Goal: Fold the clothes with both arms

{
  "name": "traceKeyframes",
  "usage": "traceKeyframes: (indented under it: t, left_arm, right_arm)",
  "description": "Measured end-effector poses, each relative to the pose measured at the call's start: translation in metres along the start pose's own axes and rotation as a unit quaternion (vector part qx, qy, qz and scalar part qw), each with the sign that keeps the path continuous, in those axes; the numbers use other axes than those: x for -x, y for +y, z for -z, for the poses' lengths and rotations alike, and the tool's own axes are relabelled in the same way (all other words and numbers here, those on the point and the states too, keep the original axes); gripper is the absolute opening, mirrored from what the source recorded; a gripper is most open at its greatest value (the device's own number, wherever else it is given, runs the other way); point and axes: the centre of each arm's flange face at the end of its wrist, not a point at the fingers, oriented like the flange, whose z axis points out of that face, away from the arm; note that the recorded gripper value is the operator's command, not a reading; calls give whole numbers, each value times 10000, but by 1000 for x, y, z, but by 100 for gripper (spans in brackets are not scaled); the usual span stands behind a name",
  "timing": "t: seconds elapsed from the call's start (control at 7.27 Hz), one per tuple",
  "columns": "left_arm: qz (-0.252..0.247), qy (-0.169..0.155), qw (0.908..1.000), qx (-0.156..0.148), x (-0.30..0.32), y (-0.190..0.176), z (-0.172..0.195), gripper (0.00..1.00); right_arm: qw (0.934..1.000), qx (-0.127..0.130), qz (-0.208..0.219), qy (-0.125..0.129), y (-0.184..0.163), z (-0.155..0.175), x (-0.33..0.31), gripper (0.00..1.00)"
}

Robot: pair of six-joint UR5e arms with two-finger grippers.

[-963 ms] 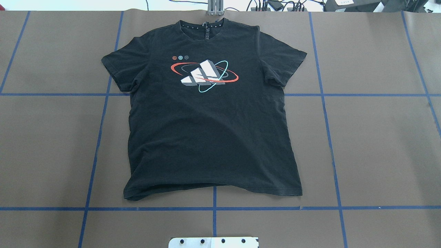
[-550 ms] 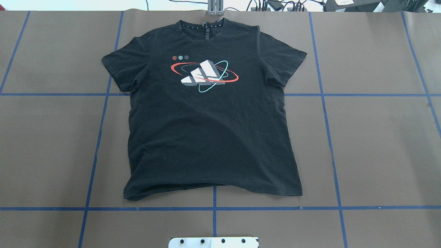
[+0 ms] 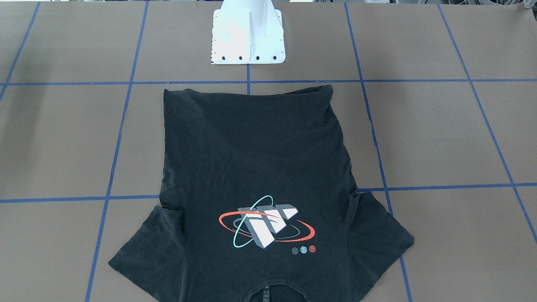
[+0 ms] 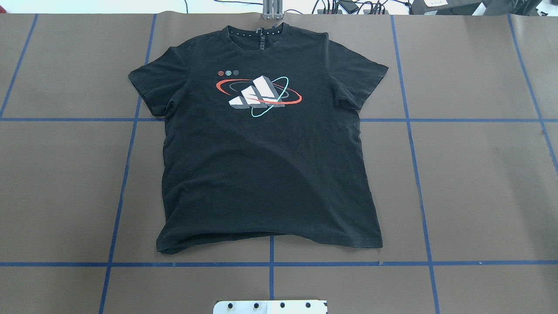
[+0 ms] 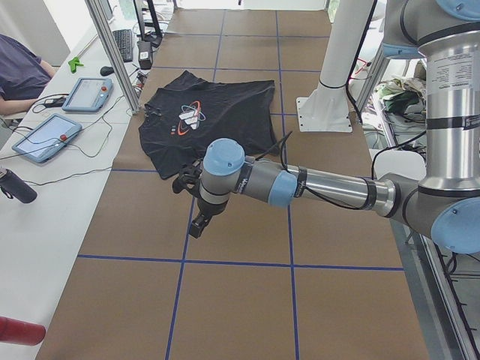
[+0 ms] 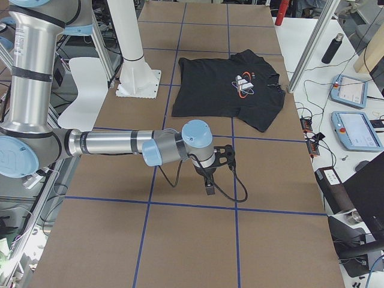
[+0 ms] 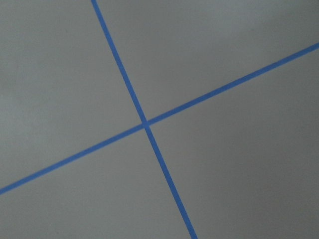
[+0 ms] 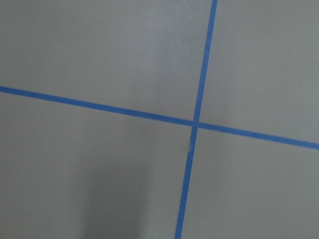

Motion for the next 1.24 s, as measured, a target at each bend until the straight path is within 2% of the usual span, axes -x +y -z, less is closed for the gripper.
traceKeyframes:
  t: [0.14, 0.41, 0.55, 0.83, 1.24]
  left_arm:
    - [-337, -81, 9989, -323, -5, -22, 9, 100]
    - [-1001, -234, 9896, -1007, -12, -75, 26, 100]
    - [-918, -213, 9885, -1182, -7, -109, 26, 100]
    - [-319, 45, 9896, -1405, -24, -166, 14, 100]
    - [-227, 568, 9871, -1483, -82, -205, -41, 100]
  right_arm:
    - [9999, -81, 73, -3, -22, -2, 0, 100]
    - [9999, -124, 117, -13, -65, -12, -6, 100]
    - [9998, -154, 151, -36, -85, -14, -4, 100]
    - [9989, -158, 410, -165, -131, -25, 32, 100]
    - [9976, -97, 576, -361, -199, -53, 131, 100]
